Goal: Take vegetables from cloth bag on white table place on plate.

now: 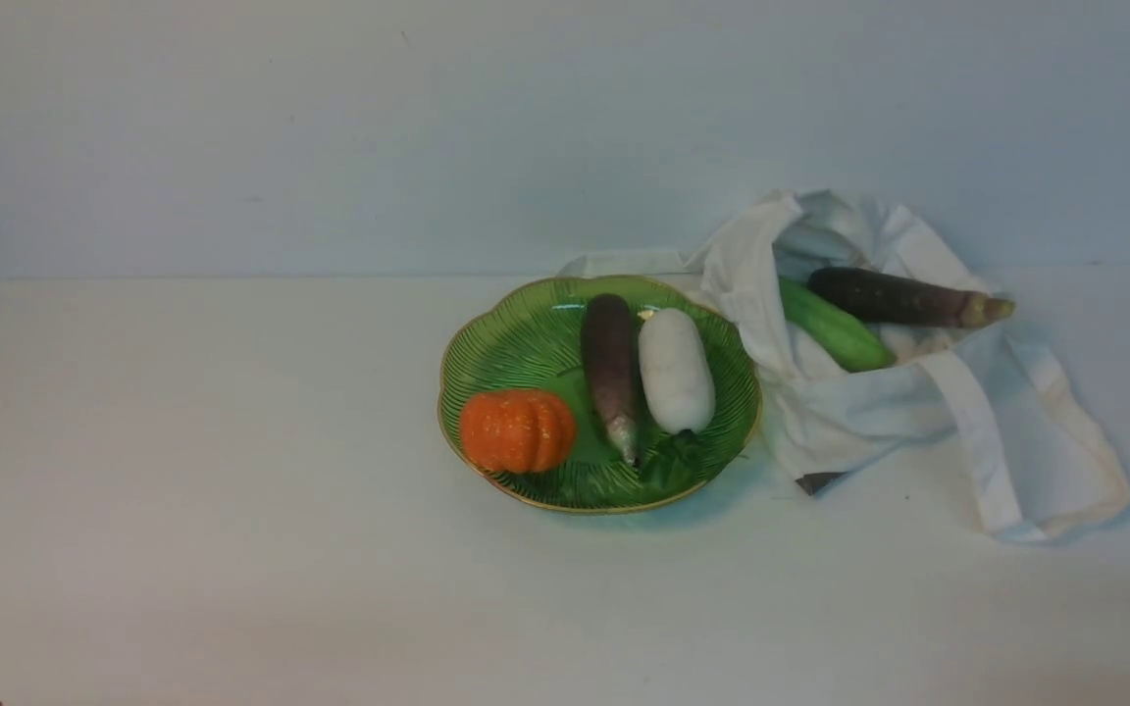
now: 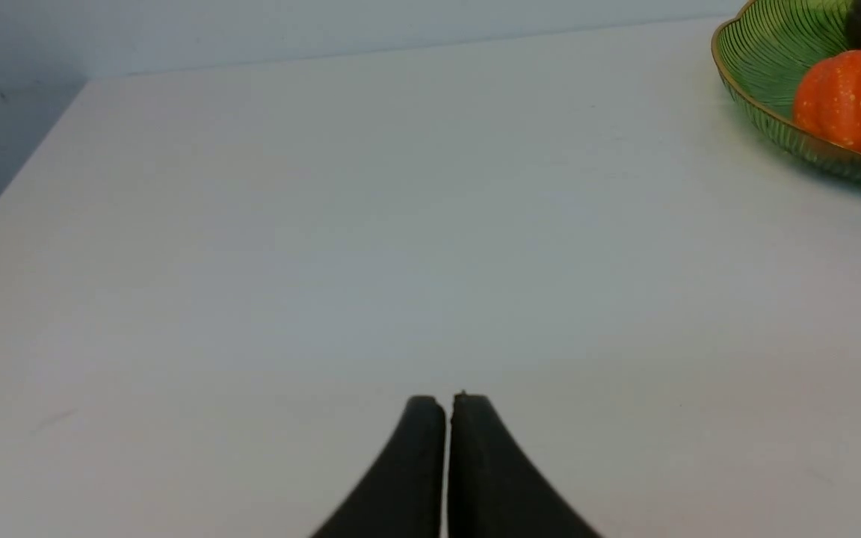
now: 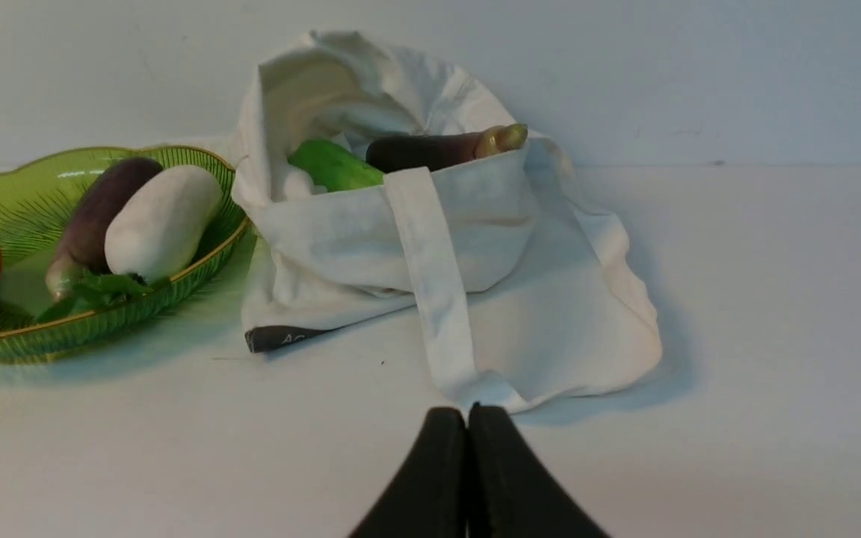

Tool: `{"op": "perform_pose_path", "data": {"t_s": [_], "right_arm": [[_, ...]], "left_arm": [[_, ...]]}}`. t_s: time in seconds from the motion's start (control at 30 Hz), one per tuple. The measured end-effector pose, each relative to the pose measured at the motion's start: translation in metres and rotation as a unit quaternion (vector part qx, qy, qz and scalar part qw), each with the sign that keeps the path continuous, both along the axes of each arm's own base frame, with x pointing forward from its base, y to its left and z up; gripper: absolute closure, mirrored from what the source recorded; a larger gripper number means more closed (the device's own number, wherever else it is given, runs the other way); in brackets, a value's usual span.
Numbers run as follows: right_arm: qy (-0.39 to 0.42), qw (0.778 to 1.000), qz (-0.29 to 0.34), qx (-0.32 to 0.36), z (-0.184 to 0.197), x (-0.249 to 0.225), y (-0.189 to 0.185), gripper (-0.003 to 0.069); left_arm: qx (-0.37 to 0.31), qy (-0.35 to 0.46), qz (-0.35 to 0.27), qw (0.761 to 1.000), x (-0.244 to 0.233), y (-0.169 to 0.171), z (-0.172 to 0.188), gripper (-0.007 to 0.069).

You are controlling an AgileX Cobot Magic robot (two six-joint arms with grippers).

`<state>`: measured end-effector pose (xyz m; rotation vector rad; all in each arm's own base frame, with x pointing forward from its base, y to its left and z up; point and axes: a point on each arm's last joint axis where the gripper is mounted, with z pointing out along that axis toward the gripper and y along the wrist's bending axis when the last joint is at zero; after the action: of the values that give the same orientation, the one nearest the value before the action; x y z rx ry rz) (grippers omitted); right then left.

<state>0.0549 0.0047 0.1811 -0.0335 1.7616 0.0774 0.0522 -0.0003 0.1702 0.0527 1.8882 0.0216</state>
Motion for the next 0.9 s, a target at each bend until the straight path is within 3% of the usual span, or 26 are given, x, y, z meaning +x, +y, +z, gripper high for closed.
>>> {"op": "perform_pose_path", "data": {"t_s": [0.9], "right_arm": [[0.001,1.0,-0.001,0.004,-0.0001,-0.0001,0.0,0.0673]], "left_arm": [[0.0,0.0,0.0,1.0,0.0,0.0,0.0,0.063]]}}
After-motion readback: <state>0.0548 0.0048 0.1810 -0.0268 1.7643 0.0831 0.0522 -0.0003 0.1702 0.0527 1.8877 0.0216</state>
